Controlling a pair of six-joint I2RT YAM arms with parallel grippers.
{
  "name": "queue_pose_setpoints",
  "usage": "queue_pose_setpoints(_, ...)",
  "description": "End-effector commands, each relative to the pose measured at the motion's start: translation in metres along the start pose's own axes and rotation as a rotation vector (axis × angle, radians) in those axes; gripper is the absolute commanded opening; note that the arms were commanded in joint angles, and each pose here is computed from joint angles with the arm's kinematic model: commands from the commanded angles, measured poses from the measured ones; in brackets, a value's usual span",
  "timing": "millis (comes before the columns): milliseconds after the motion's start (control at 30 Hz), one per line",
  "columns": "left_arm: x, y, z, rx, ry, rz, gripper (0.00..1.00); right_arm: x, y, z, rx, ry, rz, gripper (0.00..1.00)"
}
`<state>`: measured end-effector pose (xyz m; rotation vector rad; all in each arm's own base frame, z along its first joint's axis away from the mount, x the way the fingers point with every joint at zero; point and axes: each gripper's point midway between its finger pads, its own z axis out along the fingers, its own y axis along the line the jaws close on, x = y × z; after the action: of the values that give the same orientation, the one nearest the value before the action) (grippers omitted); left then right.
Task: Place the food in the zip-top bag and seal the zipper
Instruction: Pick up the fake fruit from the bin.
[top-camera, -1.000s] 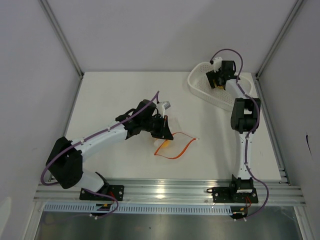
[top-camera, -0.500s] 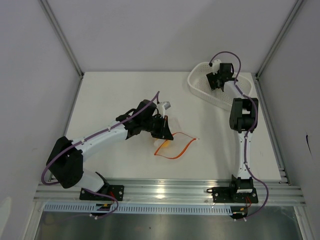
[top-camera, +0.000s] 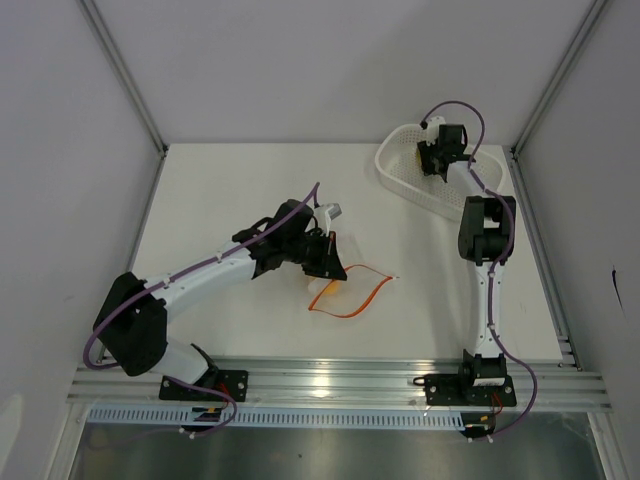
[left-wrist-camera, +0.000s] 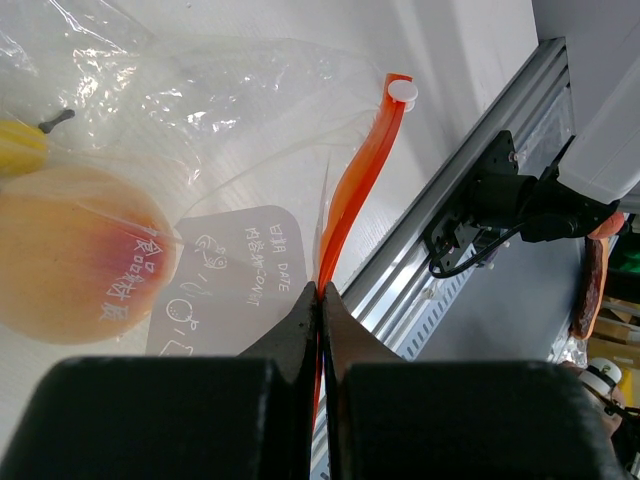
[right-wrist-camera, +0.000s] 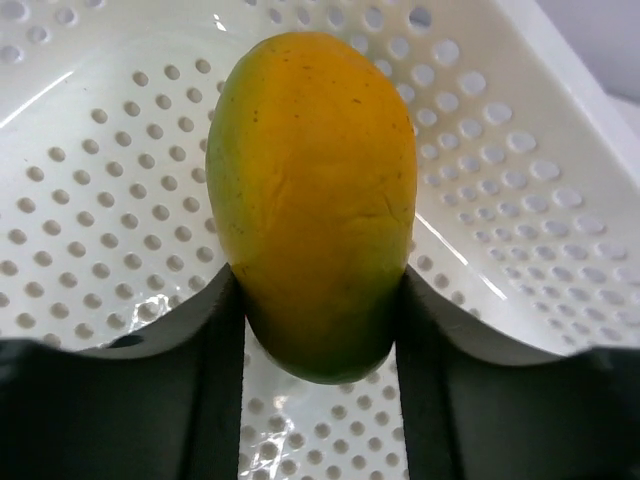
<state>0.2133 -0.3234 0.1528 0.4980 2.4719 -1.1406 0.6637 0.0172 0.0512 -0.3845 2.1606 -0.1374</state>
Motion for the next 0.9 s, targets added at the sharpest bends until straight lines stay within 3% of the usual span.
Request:
queue_pose_setpoints(0,-0.012,-0.011,-0.003,0.036,-0.031,0.012,0.01,-0.024,-0.001,0.002,0.007,-0.059,0.025,0.26)
queue_pose_setpoints(100,-0.012,-0.013,-0.002,0.044,-0.028,0.008,0.01,-0.033,-0.001,-0.002,0.020,-0.073,0.036,0.04)
queue_pose_setpoints(167,-0.013,-0.015,-0.003,0.051,-0.028,0.004,0.01,-0.043,-0.008,-0.010,0.059,-0.086,0.053,0.00)
queue_pose_setpoints(467,-0.022,-0.036,-0.011,0.100,-0.014,-0.006,0.01,-0.101,-0.010,-0.075,0.123,-0.139,0.209,0.00)
queue_pose_setpoints(567,-0.029,-0.042,-0.015,0.115,-0.032,-0.008,0.01,-0.125,0.005,-0.123,0.070,-0.145,0.302,0.00)
queue_pose_setpoints(733,-0.039,-0.050,-0.016,0.136,-0.054,-0.011,0.00,-0.106,0.061,-0.189,-0.120,-0.028,0.403,0.00)
queue_pose_setpoints(867,-0.045,-0.048,-0.017,0.117,-0.088,-0.012,0.00,-0.094,0.094,-0.259,-0.173,-0.043,0.478,0.00)
